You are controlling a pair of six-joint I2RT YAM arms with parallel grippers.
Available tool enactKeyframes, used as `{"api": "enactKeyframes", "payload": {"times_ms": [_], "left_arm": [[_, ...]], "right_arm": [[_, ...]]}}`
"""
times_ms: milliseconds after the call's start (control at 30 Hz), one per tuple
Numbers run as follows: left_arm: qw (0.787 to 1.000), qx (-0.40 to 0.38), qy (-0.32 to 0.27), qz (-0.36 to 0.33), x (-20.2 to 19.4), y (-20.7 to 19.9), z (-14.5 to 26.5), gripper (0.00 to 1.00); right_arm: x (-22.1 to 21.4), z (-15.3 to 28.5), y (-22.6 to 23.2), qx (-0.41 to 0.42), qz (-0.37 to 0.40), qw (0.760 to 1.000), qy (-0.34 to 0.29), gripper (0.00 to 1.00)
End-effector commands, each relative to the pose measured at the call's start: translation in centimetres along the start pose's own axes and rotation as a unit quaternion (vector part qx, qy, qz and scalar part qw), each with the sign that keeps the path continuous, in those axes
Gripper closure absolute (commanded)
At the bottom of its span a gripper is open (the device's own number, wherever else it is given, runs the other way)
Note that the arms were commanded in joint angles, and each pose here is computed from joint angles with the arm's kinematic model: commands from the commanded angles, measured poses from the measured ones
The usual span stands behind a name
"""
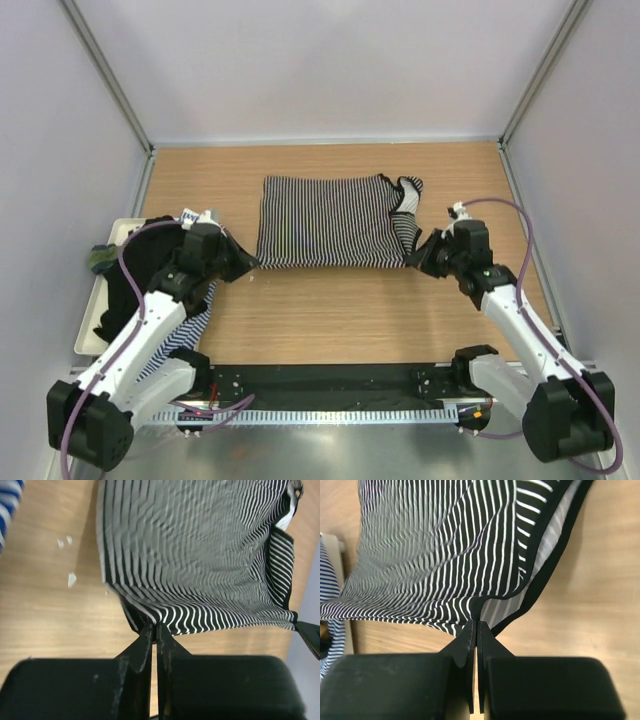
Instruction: Fold and stack the tank tops
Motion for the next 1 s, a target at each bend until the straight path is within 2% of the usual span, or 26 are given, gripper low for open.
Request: {"api": "enactKeyframes", "payload": {"times_ms": [0, 200, 400, 633, 767, 967], "left_arm": [[0.999, -0.053, 0.002, 0.001, -2.0, -1.0, 1.5, 1.00], [1.000, 0.004, 0.019, -0.011, -5.2, 2.7, 0.6, 1.00], [1.000, 0.017, 0.017, 0.010, -6.4, 5.7, 0.6, 1.00], [0.999, -0.010, 0.004, 0.053, -6.9, 7.1, 2.3, 1.00], [0.998, 0.009, -0.023, 0.059, -6.8, 8.2, 2.1, 1.00], [0.997, 0.042, -0.022, 0.056, -7.0, 8.8, 0.8, 1.00]], "right_arm": [[-1.9, 1.3, -0.1, 0.008, -0.022, 0.999, -0.028, 0.99], [-5.9, 2.4, -1.0, -0.001, -0.036, 0.999, 0.006, 0.99], [-7.3, 2.7, -1.3, 0.000, -0.033, 0.999, 0.023, 0.99], [-6.1, 1.3, -1.5, -0.004, -0.012, 0.999, 0.030, 0.99], [-4.9, 0.0, -1.3, -0.001, -0.001, 0.999, 0.042, 0.99], [-2.5, -1.4, -0.5, -0.010, 0.014, 0.999, 0.041, 0.99]]}}
Point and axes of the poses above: each gripper's point midway between its finger pads, its own z axis back along the fingers, its own y axis along the line the jaws close on, x = y × z, the point moved 9 cm from there along z, back along the fingers, and after that the axes turned 15 degrees about z, right-handed, at the moved point
